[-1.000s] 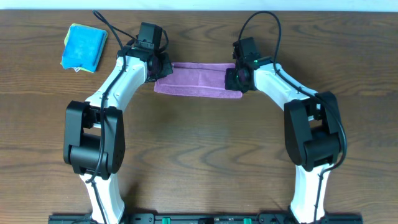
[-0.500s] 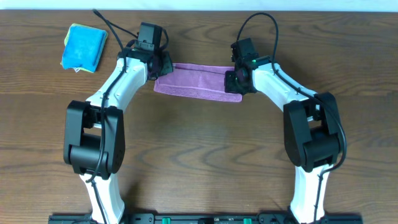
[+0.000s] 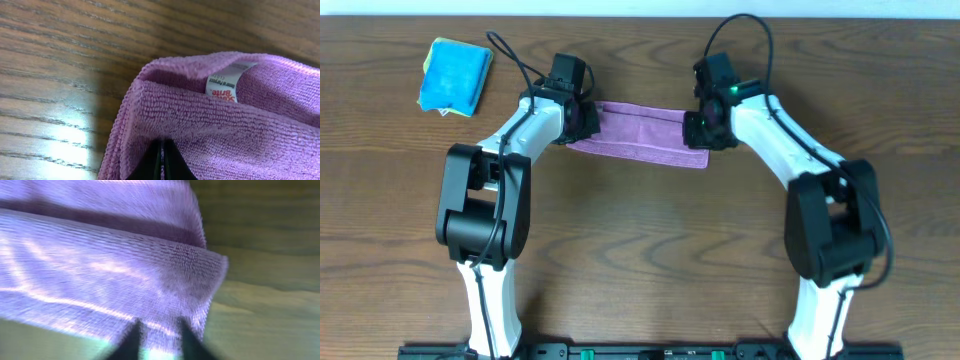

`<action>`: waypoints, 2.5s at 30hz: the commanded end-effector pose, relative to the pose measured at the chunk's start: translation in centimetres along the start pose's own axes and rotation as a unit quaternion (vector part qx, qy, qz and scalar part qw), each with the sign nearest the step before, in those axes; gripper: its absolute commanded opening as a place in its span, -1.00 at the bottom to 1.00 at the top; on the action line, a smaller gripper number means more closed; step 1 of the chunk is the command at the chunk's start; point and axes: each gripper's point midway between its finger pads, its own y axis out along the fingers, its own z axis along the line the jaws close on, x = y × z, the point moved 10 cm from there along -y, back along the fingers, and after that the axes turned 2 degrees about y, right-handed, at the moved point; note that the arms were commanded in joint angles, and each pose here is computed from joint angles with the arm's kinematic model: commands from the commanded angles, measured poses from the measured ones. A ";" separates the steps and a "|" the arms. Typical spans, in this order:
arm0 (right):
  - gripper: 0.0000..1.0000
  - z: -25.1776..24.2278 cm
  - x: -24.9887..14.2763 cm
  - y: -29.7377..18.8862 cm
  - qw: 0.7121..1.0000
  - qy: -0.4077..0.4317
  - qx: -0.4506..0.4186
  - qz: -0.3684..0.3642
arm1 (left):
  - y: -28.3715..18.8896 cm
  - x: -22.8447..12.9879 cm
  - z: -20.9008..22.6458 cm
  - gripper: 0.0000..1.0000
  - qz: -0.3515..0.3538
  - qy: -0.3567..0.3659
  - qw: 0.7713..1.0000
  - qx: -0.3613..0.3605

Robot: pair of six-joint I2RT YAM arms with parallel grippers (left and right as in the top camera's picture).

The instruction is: Fold the cloth

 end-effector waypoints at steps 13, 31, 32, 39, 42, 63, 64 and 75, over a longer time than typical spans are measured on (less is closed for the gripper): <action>0.48 -6.5 0.5 0.0 0.976 0.045 0.214 0.019 | 1.6 -3.0 1.4 -0.89 0.094 -0.007 0.995 0.038; 0.45 -6.2 0.2 5.8 0.974 0.065 0.215 0.031 | 1.6 -3.0 1.4 -0.88 0.093 -0.007 0.995 0.037; 0.40 -5.9 0.1 6.0 0.973 0.066 0.218 0.034 | 1.6 -3.0 1.3 -0.89 0.093 -0.007 0.995 0.034; -0.67 -4.2 -0.3 6.5 0.973 0.047 0.223 0.040 | 0.1 -1.2 1.0 -0.88 0.070 -0.014 0.997 -0.003; -0.98 -5.2 0.2 6.3 0.972 0.070 0.221 0.037 | -3.1 1.2 1.5 -0.89 0.032 -0.027 0.999 -0.012; -0.97 -1.1 4.2 -2.3 0.999 -0.025 -0.023 -0.006 | -22.7 2.5 5.2 -0.89 -0.122 -0.077 0.989 -0.040; -0.97 0.1 3.8 -1.7 0.999 -0.040 -0.027 -0.004 | -22.7 2.4 5.2 -0.90 -0.120 -0.078 0.989 -0.039; -0.97 6.6 0.2 3.3 0.991 -0.128 -0.030 0.029 | -22.6 2.3 5.2 -0.89 -0.116 -0.078 0.990 -0.038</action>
